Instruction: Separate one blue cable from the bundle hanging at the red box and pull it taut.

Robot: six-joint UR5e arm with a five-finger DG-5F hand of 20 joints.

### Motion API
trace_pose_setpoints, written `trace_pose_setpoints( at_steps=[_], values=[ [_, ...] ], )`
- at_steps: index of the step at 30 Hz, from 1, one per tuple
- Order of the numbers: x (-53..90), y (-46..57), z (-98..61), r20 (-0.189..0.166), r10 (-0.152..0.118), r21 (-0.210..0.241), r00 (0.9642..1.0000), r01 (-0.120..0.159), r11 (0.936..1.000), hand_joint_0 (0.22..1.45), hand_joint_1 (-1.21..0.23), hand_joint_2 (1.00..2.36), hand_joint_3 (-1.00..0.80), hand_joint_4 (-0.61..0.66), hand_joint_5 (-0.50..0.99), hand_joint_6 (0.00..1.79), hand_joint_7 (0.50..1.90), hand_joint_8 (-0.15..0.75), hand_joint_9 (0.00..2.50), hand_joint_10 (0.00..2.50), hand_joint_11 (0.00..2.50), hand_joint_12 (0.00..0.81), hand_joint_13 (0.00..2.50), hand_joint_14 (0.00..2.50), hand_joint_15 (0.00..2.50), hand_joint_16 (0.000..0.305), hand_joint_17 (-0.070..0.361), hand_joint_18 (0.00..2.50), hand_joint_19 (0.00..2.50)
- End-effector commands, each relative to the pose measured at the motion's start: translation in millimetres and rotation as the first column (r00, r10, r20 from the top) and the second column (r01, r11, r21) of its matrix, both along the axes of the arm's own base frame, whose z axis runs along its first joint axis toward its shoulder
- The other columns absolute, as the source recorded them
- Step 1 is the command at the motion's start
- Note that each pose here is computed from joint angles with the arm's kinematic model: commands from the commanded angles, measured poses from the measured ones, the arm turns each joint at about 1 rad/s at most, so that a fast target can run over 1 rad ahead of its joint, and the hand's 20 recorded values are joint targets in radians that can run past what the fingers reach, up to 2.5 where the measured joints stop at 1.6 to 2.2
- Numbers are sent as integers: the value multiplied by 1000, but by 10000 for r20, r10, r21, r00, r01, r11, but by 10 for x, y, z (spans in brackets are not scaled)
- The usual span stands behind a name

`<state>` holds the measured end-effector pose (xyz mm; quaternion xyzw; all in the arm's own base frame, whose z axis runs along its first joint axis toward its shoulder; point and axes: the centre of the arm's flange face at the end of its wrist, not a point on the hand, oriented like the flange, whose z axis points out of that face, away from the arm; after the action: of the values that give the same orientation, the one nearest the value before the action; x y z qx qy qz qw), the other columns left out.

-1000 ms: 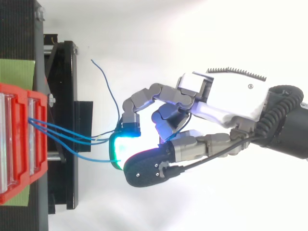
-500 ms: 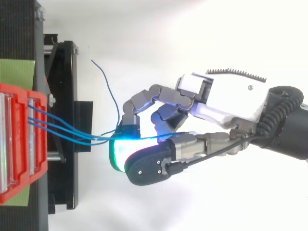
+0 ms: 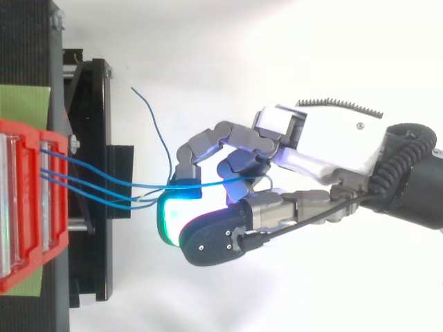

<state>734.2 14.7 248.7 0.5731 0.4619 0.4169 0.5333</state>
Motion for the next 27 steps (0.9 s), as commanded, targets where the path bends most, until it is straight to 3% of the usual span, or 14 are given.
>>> trace_pose_setpoints(
  at_steps=[1,14,19,22,27],
  values=[
    [1,-35,0,-3,-46,-13,10000,46,10000,542,-512,1000,-500,120,-192,916,1023,270,812,1711,1263,318,1164,881,1406,49,110,879,960],
    [10,-223,-20,-55,-168,-209,9998,166,9996,506,-445,1000,-500,145,-203,908,1004,283,792,1753,1239,341,1152,1003,1328,52,118,899,959],
    [91,-296,-344,-170,-101,-115,9998,99,9999,504,-445,1000,-500,146,-204,909,993,285,792,1762,1216,334,1154,1017,1304,53,119,903,959],
    [130,-295,-339,136,-68,-68,9999,69,10000,505,-445,1000,-500,145,-205,909,989,285,793,1766,1213,334,1153,1019,1311,53,119,903,959],
    [135,-305,-346,162,-82,-76,9998,83,9999,507,-448,1000,-500,147,-205,909,992,283,792,1762,1217,334,1160,1021,1316,53,119,906,950]
  ],
)
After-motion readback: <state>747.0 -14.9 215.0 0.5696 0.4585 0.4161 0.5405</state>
